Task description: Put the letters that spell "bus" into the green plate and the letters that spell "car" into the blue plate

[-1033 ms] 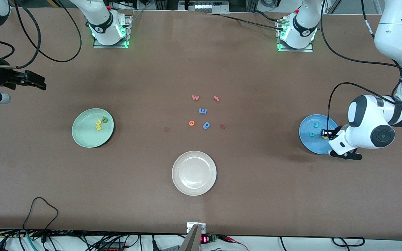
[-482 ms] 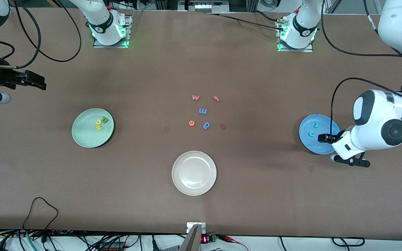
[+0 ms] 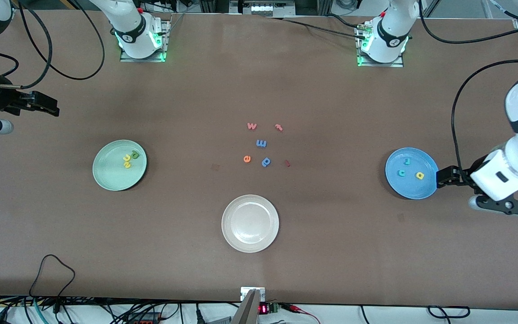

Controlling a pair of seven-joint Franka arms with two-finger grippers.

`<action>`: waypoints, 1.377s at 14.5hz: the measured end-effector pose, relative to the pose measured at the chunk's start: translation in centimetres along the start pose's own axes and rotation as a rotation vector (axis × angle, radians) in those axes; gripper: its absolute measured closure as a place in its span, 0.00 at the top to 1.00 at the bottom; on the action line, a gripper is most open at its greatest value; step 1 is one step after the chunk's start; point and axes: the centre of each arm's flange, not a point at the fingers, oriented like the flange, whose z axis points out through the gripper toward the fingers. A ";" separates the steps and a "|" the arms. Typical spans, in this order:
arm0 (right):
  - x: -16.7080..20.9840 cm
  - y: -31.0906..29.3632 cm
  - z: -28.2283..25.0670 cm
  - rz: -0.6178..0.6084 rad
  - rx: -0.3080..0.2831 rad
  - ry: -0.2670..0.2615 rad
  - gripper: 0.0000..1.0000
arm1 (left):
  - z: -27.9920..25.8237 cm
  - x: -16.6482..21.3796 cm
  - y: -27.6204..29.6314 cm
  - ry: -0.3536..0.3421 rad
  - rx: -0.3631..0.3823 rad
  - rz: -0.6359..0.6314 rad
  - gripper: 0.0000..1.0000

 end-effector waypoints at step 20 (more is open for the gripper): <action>0.1 0.2 0.0 0.012 0.026 0.007 1.00 | -6.0 -10.7 0.1 -0.085 -0.008 -0.180 1.00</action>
